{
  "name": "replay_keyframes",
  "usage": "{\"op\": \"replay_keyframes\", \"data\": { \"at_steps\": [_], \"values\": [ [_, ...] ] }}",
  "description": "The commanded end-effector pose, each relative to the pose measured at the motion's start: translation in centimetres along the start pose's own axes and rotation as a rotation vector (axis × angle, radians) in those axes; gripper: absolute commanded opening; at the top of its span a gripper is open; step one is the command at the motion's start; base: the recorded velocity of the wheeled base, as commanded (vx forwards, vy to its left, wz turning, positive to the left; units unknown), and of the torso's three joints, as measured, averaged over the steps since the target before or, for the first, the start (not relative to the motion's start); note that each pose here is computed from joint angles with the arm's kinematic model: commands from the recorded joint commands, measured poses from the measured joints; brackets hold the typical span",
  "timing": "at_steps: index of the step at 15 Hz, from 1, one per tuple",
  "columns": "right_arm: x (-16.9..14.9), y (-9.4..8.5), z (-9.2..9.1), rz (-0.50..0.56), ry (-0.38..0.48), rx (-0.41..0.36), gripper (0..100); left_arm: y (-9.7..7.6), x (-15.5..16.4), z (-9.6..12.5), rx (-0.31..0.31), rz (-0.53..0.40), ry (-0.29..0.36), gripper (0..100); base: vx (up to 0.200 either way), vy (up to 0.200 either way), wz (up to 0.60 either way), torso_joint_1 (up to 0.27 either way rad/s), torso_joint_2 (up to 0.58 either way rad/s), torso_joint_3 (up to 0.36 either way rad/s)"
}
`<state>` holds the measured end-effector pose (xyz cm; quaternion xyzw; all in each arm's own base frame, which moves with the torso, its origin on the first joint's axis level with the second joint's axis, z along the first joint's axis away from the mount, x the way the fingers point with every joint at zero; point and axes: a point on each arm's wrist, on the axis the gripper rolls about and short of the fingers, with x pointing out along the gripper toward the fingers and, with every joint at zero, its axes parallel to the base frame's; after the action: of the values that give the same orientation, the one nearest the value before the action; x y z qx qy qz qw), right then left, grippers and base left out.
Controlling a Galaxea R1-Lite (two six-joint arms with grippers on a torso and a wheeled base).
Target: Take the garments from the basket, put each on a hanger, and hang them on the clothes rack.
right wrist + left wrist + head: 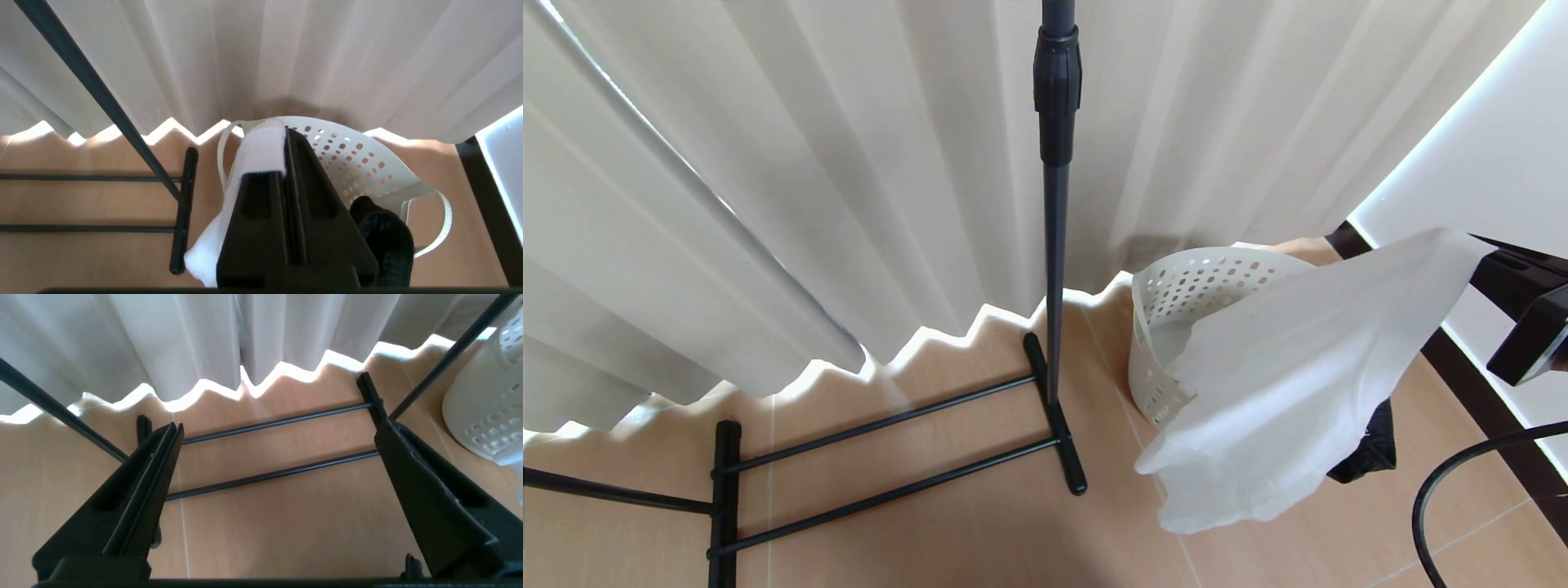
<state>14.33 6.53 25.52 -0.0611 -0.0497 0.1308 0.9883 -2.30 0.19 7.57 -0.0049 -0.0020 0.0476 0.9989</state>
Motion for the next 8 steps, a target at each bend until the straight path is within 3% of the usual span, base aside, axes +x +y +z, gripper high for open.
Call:
{"op": "replay_keyframes", "data": {
  "at_steps": [1, 8],
  "values": [
    [0.0, 0.01, -0.04, 0.001, 0.001, 0.0, 0, -0.01, 0.01, 0.01, -0.001, -0.003, 0.001, 100, 0.0, 0.0, 0.0, 0.007, 0.0, 0.09],
    [-0.22, -0.06, 0.13, -0.003, -0.012, 0.002, 0, -0.01, 0.01, -0.01, -0.001, -0.005, 0.002, 100, 0.0, 0.0, 0.0, 0.002, 0.0, 0.182]
  ]
}}
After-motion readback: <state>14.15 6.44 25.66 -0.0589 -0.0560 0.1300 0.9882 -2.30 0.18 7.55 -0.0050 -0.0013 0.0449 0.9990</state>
